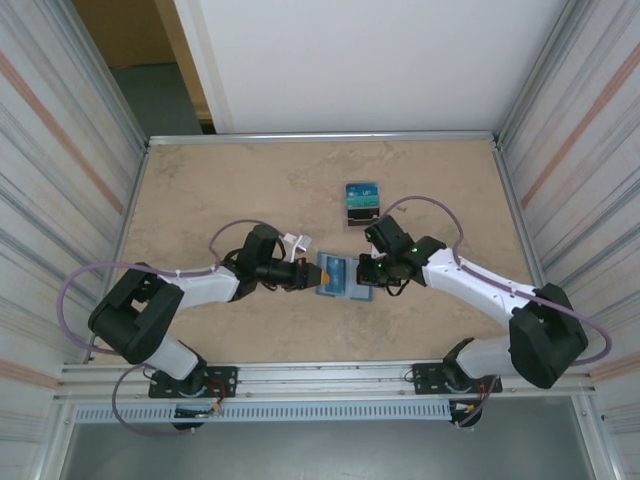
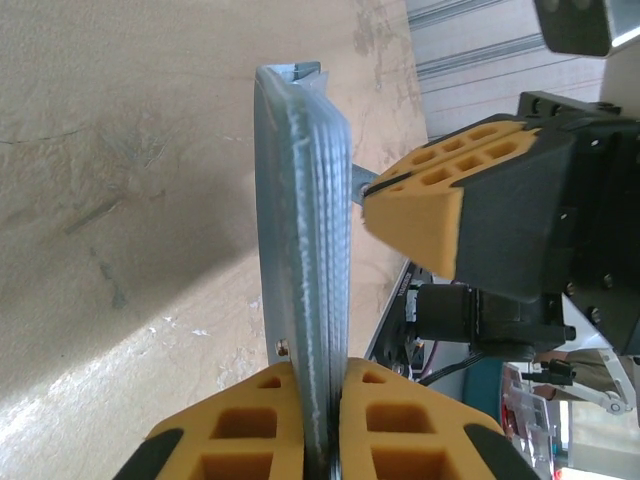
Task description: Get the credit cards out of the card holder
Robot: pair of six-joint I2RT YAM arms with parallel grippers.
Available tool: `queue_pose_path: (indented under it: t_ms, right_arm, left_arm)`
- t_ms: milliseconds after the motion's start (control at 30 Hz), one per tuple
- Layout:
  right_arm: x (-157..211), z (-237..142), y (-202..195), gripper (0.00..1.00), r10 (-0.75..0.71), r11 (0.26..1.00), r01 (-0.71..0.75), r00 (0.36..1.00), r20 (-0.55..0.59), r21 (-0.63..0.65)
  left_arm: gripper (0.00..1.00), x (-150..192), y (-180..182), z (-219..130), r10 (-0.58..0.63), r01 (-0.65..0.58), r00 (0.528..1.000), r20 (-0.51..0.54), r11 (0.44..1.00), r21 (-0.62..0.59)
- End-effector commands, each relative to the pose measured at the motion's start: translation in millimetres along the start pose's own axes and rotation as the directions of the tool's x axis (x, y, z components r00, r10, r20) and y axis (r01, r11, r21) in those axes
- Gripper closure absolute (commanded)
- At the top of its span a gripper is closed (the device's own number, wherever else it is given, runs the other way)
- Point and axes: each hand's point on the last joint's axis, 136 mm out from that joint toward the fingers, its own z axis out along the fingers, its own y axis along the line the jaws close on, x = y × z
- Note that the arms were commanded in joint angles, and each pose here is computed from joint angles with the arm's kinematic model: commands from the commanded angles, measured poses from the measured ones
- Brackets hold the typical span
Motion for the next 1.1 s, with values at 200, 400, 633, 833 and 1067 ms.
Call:
queue_pose_path:
  t_ms: [200,400,633,833,1067]
  right_arm:
    - [10,29,-6,0.98,0.033,0.999,-0.032,0.998,-0.055,0.012]
    - [7,23,-4,0.97,0.029,1.000,-0.029,0.999,-0.033,0.002]
    - [-5,-12,-11,0.77,0.034,0.999,-0.034,0.997,0.075,-0.002]
    - [-11,-36,-26,0.70,0.074,0.997,-0.074,0.986,0.152,-0.003]
    - [1,-31,-43,0.85,0.116,0.991,-0.123,0.986,0.122,0.046]
  left_arm:
    - [1.00,-14,-26,0,0.043,-0.047,0.998,0.043,0.995,0.083]
    - [1.00,-13,-23,0,0.042,-0.045,0.998,0.041,0.997,0.069]
    - [1.00,-8,-8,7,0.005,-0.006,1.000,0.025,0.999,0.051]
    - [1.00,-2,-3,16,-0.004,0.005,1.000,-0.002,0.999,0.042]
    - [1.00,3,4,27,-0.038,0.039,0.999,-0.015,0.998,0.044]
